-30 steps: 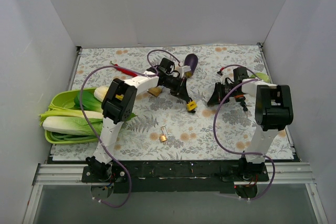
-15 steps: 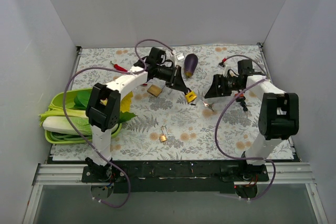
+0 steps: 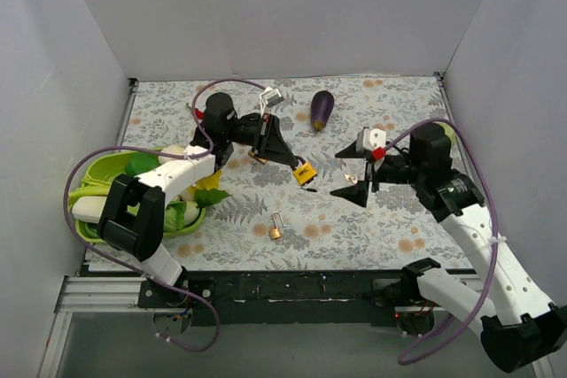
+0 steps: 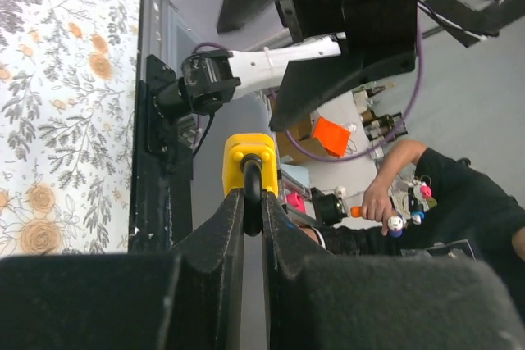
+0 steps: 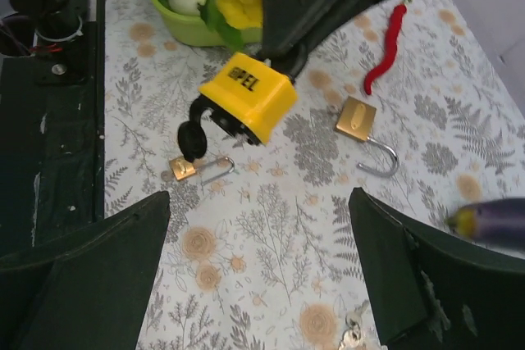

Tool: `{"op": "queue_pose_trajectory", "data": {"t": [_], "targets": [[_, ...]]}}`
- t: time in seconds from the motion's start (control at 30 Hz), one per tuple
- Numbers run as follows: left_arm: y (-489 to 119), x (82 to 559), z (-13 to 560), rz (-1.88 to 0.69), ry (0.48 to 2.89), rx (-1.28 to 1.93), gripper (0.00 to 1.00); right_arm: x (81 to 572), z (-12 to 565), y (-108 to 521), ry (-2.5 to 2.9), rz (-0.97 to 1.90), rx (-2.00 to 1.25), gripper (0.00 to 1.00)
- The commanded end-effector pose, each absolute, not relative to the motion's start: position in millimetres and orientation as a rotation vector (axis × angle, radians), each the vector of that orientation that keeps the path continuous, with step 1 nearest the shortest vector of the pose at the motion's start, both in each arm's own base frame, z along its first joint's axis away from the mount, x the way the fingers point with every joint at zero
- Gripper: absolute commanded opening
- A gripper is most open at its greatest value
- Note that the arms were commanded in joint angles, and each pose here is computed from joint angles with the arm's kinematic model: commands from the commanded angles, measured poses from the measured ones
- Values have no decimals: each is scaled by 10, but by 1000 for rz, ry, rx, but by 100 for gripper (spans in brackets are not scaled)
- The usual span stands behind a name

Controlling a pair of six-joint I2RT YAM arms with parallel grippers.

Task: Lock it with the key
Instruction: Adjust the lock.

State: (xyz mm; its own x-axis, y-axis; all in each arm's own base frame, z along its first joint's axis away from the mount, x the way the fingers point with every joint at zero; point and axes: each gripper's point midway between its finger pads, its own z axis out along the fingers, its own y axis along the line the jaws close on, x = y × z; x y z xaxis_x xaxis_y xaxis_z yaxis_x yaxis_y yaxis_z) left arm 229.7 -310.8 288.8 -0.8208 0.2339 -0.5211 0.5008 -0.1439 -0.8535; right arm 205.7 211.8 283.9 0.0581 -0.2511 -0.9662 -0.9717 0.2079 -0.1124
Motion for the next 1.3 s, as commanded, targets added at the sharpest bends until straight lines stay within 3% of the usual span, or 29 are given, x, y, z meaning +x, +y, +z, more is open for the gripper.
{"op": "queue_pose_trajectory", "data": {"t": [0.0,0.27,1.07,1.27], "targets": [[-2977,2033,3270,-2073,1712,1033,0,1946,2840,2336,1285,762,-1355,97],[-2926,1934,3294,-2202,1684,973,0,1840,2913,2557,1210,740,-1372,98],[-2927,1928,3308,-2241,1728,894,0,1695,2671,2610,969,493,-1437,98],[-2916,1895,3306,-2248,1729,887,0,1814,2628,2590,923,385,-1442,92]]}}
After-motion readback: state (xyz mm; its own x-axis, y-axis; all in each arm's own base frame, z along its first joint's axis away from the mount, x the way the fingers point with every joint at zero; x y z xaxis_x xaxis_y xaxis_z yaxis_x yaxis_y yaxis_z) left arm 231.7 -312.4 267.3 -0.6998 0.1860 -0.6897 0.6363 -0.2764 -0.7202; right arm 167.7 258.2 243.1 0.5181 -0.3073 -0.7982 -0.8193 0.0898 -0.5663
